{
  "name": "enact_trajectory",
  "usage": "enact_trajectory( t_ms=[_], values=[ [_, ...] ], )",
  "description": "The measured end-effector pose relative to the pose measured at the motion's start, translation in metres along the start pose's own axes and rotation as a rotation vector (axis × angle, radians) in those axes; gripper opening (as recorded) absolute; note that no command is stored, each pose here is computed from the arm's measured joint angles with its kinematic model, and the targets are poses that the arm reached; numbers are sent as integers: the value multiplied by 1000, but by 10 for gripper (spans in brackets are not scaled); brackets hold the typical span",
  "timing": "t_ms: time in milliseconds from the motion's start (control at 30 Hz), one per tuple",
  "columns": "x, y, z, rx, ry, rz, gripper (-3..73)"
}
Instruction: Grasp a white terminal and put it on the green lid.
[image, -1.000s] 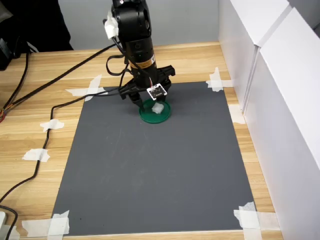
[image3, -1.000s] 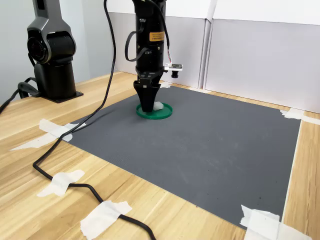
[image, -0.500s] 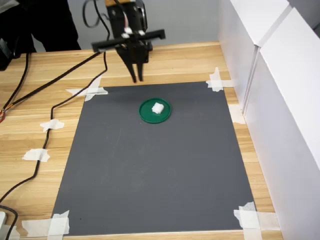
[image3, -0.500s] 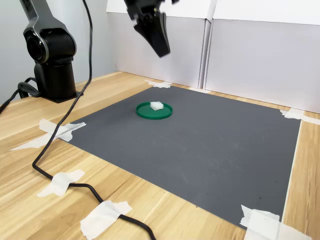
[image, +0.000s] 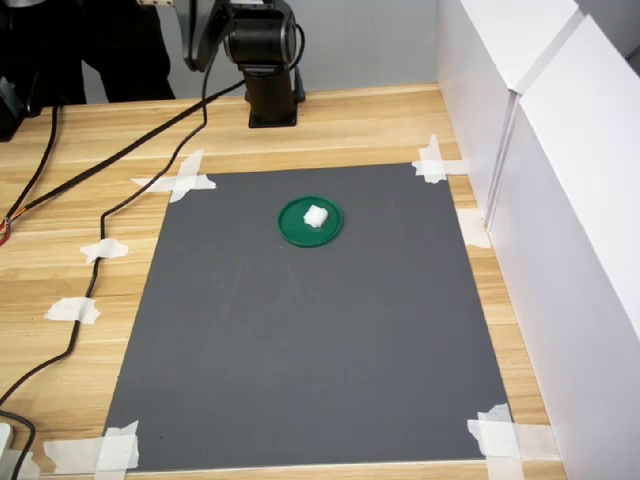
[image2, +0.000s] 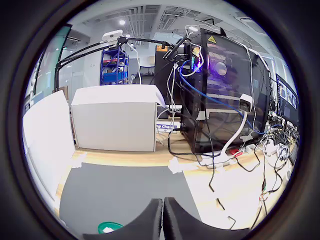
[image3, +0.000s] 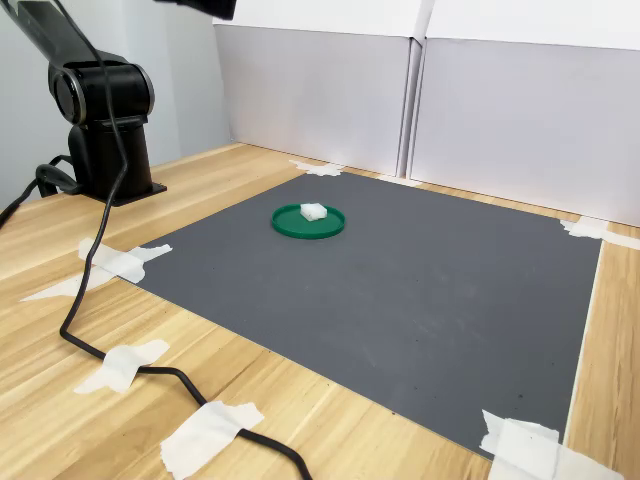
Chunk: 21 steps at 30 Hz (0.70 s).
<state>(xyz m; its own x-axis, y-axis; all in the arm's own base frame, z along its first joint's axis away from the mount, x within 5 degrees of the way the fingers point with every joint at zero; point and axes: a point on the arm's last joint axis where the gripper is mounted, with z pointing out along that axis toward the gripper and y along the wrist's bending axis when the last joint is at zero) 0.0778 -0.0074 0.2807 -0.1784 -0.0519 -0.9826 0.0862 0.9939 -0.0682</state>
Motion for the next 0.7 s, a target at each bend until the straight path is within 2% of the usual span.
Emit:
enact_trajectory(
  t_ms=[133, 333, 700],
  values=[
    [25, 2, -13, 4, -59, 1, -16],
    [44, 4, -21, 10, -139, 7, -16],
    [50, 4, -21, 7, -118, 7, -16]
  ],
)
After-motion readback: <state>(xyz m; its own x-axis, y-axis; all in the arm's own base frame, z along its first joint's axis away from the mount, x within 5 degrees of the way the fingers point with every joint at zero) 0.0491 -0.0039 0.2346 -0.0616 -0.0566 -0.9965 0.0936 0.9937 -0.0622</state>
